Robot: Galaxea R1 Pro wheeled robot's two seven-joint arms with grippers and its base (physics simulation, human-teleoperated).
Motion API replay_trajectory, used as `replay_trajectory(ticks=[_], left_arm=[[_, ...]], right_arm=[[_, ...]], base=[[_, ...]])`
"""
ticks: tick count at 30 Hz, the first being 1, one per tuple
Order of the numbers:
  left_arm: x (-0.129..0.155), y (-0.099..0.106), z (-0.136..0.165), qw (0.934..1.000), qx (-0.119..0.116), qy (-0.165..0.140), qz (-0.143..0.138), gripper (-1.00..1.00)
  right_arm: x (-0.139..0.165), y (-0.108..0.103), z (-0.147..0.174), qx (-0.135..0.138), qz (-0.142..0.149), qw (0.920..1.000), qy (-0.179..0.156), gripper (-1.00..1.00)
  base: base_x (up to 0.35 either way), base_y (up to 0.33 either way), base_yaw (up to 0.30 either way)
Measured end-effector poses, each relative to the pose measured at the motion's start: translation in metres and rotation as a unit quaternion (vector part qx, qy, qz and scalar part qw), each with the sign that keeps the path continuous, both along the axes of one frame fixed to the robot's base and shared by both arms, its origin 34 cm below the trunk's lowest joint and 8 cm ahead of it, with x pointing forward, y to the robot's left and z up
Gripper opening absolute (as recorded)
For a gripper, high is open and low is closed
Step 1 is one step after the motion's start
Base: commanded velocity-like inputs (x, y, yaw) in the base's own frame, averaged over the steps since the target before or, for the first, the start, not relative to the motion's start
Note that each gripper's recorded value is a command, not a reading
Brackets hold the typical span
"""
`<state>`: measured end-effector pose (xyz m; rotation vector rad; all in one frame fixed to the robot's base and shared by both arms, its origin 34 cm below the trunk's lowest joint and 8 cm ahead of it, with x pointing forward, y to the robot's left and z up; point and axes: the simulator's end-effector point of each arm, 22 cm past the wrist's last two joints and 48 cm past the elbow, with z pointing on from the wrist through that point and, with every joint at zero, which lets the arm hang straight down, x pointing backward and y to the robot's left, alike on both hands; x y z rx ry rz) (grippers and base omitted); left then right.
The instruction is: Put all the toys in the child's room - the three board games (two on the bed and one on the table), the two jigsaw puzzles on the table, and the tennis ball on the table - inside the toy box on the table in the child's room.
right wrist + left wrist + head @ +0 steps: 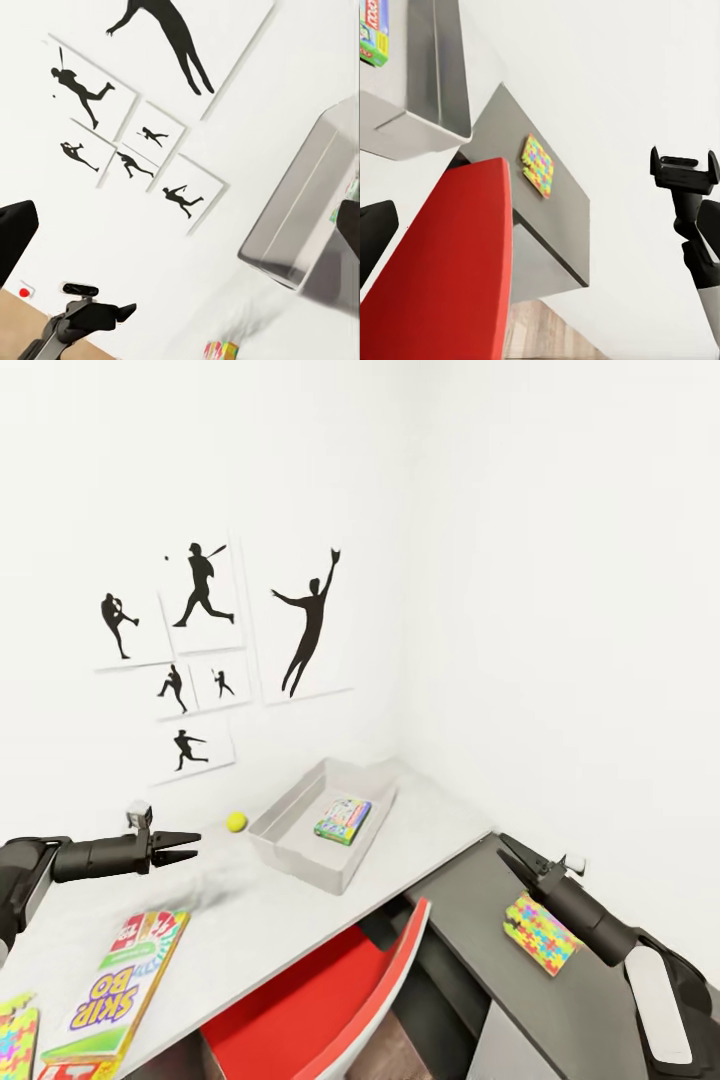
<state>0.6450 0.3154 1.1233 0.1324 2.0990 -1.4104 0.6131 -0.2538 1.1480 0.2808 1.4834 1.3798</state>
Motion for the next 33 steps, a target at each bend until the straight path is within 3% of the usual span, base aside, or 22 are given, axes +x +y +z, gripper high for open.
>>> replay_trajectory(ticks=[24,33], left_arm=[[0.0002,0.0013,0.0009,1.0000,-0.003,0.004,0.003,1.00],[0.0001,0.0024,0.0010,1.0000,-0.002,0.004,0.003,1.00]], right_arm=[[0.0006,-0.0022,-0.0040,0.003,-0.003,1.0000,0.005,1.00],[0.0008,-0.0024,-0.0047,0.002,-0.003,1.0000,0.006,1.00]], base=[[0.000,0.000,-0.278],[0.000,0.000,-0.091]])
